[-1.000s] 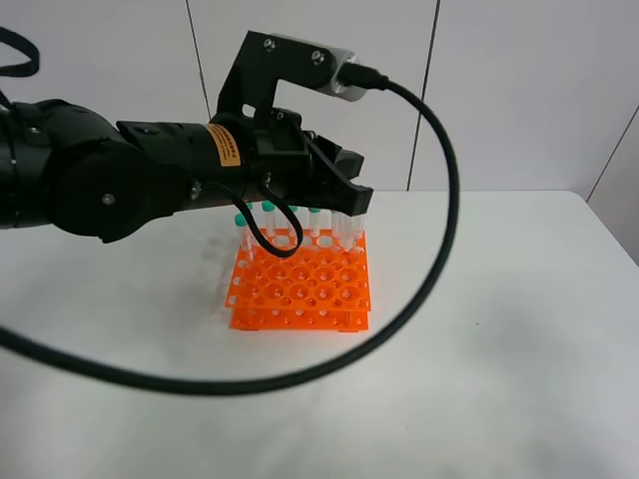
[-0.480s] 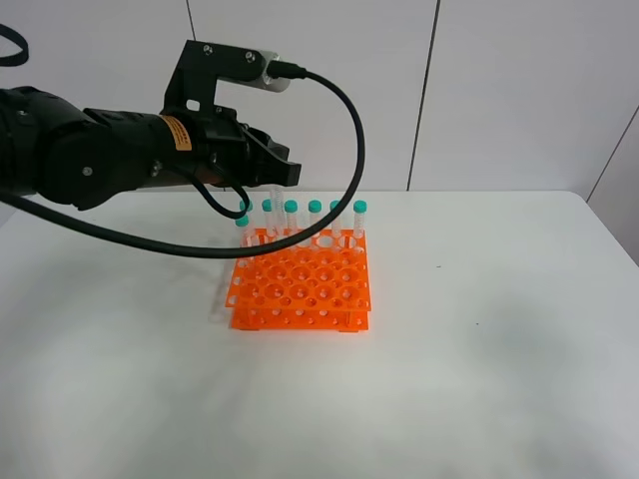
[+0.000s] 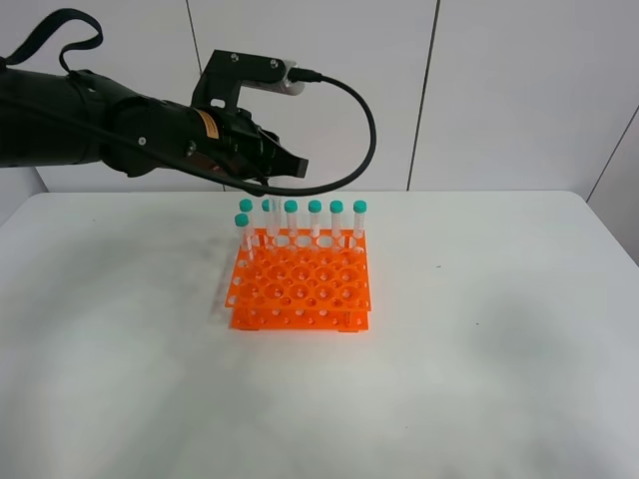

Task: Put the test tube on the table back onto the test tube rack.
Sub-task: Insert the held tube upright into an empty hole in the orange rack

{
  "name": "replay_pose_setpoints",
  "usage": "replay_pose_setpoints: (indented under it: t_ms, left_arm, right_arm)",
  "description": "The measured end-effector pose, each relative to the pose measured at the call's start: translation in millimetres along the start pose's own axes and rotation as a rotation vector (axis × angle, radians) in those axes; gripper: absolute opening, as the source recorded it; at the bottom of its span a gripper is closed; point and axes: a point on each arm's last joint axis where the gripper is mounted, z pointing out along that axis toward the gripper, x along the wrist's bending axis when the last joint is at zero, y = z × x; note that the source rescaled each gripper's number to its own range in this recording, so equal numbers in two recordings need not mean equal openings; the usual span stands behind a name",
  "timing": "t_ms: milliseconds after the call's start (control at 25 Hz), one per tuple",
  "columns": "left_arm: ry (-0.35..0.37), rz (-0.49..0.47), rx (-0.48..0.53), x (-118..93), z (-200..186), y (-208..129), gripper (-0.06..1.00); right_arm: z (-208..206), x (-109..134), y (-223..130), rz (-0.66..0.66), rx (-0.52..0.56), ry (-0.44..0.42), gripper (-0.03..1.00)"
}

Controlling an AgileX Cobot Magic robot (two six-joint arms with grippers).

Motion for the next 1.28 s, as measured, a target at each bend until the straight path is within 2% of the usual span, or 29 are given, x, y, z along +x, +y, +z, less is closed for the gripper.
replay_pose_setpoints:
  t_ms: [160, 480, 840, 1080, 1280]
  left_arm:
    - [0.018, -0.015, 0.015, 8.6, 8.4, -4.4, 0.0]
    - [0.041, -0.034, -0.054, 24.8, 19.4, -5.2, 0.0]
    - [0.045, -0.038, -0.041, 27.7, 31.4, -14.5, 0.0]
    - [0.04, -0.037, -0.074, 27.4, 34.4, -14.1, 0.0]
    - [0.039, -0.039, -0.063, 28.7, 36.0, -27.1, 0.0]
  right_arm:
    - [0.0, 0.0, 0.0, 0.0, 0.0, 0.0, 0.59]
    - [0.0, 0.0, 0.0, 0.0, 0.0, 0.0, 0.59]
    - [0.0, 0.1, 0.0, 0.0, 0.0, 0.001, 0.59]
    - [0.0, 0.1, 0.0, 0.0, 0.0, 0.001, 0.59]
    - [0.0, 0.1, 0.0, 0.0, 0.0, 0.001, 0.59]
